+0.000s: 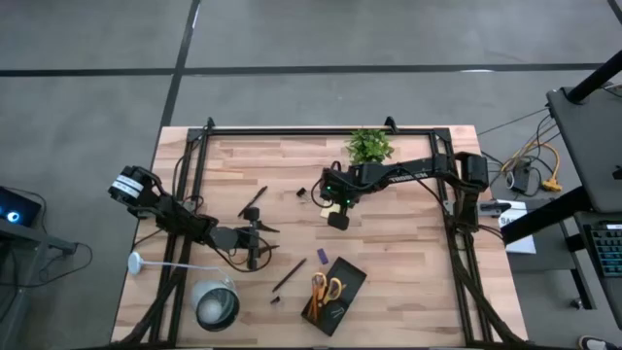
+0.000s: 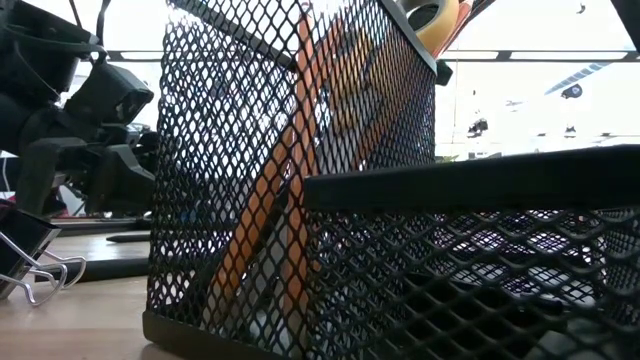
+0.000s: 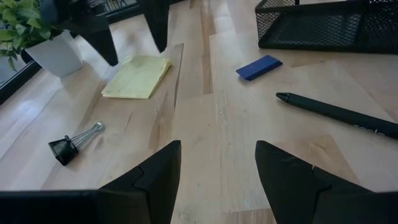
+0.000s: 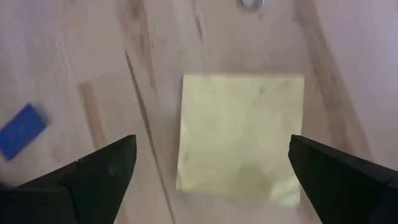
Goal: Pick and place office supplies into organizer
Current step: Put the sticky note into the desk organizer
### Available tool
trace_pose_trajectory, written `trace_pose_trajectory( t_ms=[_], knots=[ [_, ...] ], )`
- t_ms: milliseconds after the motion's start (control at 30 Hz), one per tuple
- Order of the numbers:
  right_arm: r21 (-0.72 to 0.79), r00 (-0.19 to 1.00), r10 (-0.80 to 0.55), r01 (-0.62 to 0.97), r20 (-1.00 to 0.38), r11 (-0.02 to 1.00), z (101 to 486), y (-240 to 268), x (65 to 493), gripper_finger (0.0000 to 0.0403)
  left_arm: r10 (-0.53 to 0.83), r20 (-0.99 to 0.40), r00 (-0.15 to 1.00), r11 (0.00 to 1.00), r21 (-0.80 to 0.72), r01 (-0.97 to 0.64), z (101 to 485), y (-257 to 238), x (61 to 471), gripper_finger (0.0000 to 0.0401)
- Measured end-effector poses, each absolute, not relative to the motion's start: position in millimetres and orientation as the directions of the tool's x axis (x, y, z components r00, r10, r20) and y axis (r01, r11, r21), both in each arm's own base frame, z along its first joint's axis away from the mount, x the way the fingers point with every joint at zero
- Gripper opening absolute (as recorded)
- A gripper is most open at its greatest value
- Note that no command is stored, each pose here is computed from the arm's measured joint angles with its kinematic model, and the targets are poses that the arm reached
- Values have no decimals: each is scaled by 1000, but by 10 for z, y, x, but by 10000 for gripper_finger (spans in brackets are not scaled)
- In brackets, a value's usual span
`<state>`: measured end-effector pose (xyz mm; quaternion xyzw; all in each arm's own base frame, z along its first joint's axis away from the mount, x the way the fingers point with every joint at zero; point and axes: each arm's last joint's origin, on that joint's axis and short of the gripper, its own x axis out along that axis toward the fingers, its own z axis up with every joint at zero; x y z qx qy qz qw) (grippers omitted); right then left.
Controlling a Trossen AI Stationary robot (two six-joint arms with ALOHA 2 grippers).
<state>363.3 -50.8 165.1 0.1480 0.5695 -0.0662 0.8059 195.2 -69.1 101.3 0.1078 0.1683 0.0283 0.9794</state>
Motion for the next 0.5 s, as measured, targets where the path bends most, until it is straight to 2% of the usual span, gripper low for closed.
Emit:
trace_pose_trajectory(
  t_ms=[167, 500],
  knots=[
    [158, 365, 52, 266, -930, 951, 1635, -504, 3646, 400, 92, -323, 942, 975, 221, -20, 1013, -691, 1952, 191],
    [117, 307, 38, 242, -951, 963, 1410, -525, 3670, 400, 92, -323, 942, 975, 220, -20, 1013, -691, 1952, 191]
  ],
)
